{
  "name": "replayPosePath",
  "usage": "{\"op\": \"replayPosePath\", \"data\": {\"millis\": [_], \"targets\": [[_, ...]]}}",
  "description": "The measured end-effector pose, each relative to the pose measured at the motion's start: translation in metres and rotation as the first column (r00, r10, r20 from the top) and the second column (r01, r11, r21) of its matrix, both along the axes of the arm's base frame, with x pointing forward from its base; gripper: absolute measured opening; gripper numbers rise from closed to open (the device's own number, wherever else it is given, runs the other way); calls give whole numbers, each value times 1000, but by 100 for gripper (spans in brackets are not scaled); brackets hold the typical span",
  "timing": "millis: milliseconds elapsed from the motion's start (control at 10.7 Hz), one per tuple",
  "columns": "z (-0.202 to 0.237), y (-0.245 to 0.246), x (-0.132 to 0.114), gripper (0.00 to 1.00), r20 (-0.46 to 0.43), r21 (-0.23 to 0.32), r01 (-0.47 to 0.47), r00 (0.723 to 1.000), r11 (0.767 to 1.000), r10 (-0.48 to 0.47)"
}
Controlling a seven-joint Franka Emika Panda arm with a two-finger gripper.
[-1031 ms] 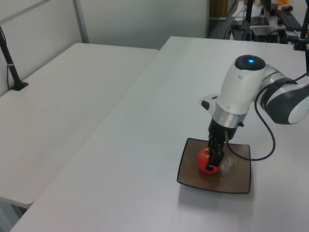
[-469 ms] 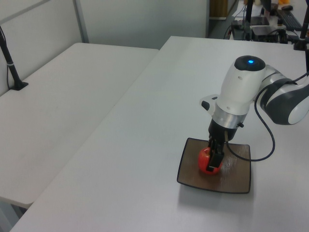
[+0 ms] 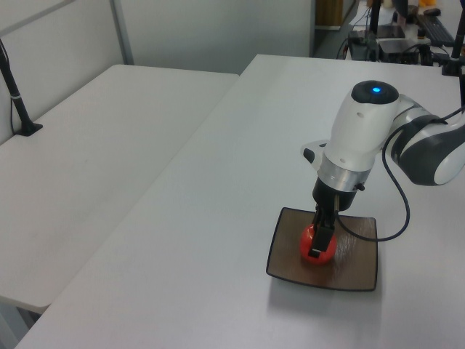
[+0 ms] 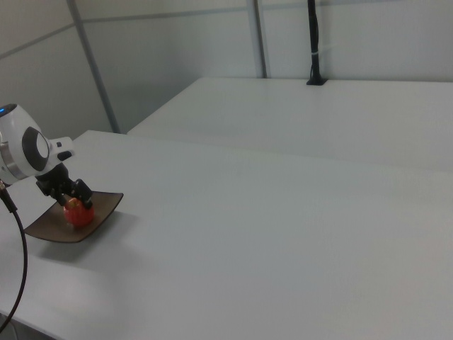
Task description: Apples placed on a ceramic plate
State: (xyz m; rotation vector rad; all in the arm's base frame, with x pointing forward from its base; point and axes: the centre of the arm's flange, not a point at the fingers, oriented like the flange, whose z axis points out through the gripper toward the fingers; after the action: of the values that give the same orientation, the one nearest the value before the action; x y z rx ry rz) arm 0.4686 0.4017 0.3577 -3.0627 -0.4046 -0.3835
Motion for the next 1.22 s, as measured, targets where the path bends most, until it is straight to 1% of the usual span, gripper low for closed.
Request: {"op": "replayPosePath", "data": {"millis": [188, 375, 563, 656, 750, 844, 1031, 1219], "targets": [[20, 4, 5, 100, -2, -16, 22, 1000, 1000, -22], [68, 0, 17, 100, -22, -55, 84, 996, 995, -85], [129, -13, 21, 100, -23, -50, 143, 989, 988, -145], [157, -28, 20, 100, -13, -51, 176, 984, 983, -177], [176, -41, 19, 100, -16, -42, 206, 978, 978, -206], [200, -61, 17, 100, -40, -27, 255, 966, 967, -256], [249, -103, 12, 100, -88, -29, 344, 935, 939, -345], [277, -145, 14, 100, -89, -29, 414, 905, 910, -415]]}}
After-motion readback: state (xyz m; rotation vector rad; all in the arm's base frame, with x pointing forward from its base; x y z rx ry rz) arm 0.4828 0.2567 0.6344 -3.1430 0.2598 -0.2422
